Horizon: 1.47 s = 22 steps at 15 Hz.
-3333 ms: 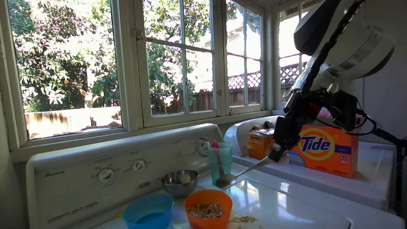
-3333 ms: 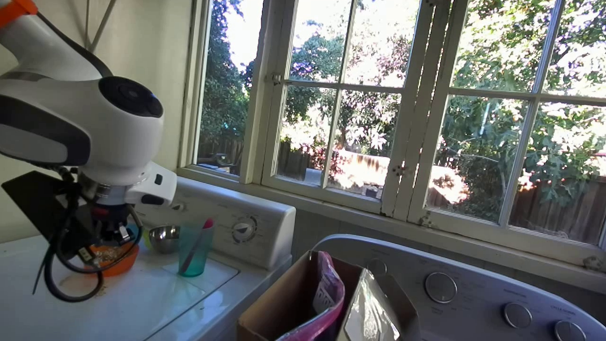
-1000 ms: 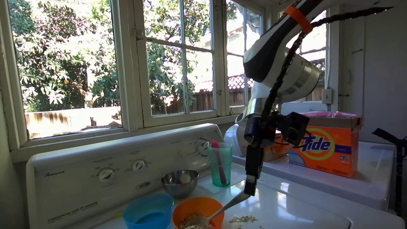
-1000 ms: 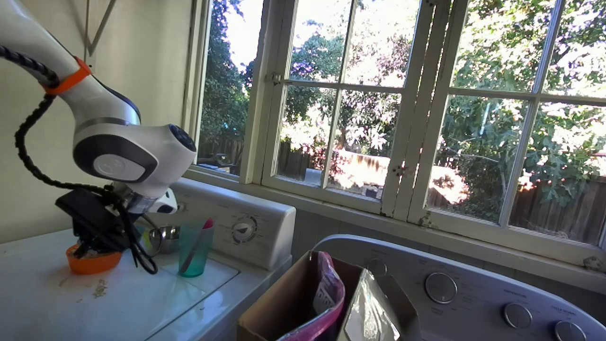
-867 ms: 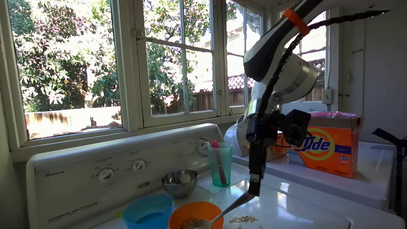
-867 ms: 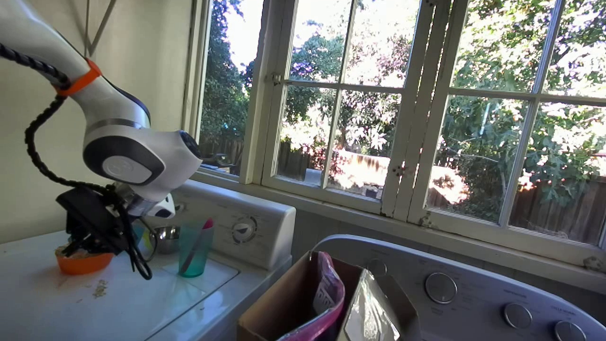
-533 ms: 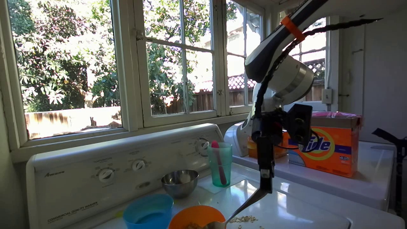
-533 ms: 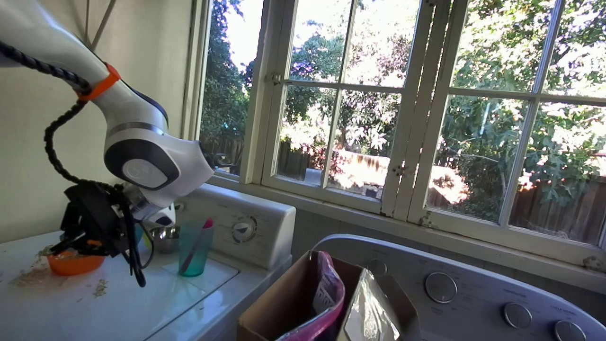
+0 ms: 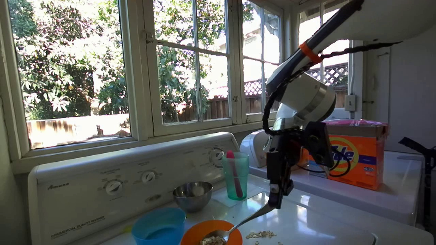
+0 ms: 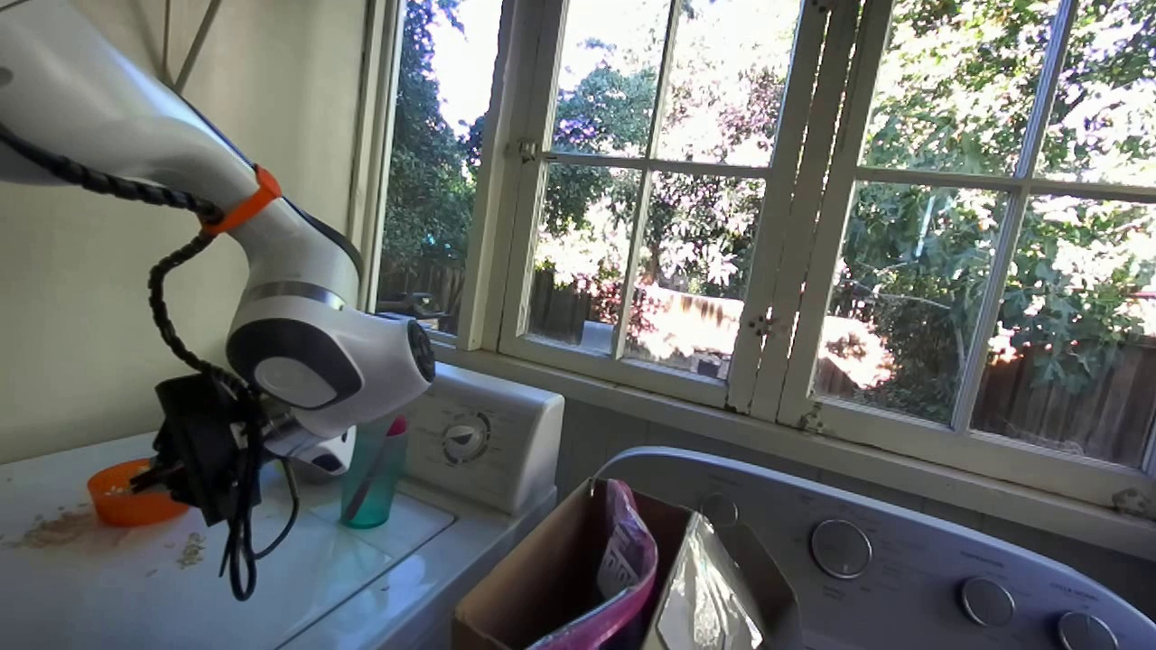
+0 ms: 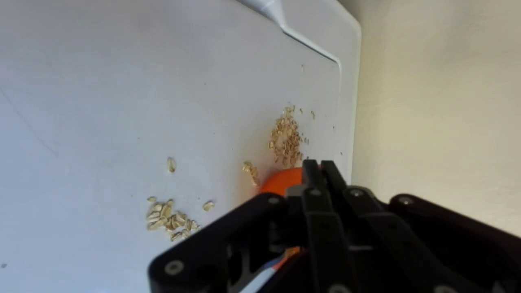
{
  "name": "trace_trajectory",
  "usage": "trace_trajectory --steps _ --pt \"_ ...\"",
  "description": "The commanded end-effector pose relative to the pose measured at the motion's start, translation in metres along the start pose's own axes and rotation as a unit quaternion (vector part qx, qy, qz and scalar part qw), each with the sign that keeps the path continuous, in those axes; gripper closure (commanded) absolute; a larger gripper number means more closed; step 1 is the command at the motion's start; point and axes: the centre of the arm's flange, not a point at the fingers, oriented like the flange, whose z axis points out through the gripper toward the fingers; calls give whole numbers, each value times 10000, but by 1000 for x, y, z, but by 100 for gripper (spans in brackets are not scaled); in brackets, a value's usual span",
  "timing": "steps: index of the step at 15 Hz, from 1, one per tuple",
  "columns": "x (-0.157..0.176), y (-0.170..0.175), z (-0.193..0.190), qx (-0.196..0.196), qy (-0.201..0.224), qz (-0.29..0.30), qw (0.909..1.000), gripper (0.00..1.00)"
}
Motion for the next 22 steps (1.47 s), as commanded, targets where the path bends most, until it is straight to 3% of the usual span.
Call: trace_trajectory --steps 1,5,8,15,22 --pt "8 20 -6 541 415 208 9975 99" --pt "1 32 -18 1167 708 251 9903 99" --pt "-4 32 -31 1422 923 198 9853 99" --pt "14 30 -51 1377 1632 80 9769 99" --pt "41 25 -60 701 2323 83 9701 99"
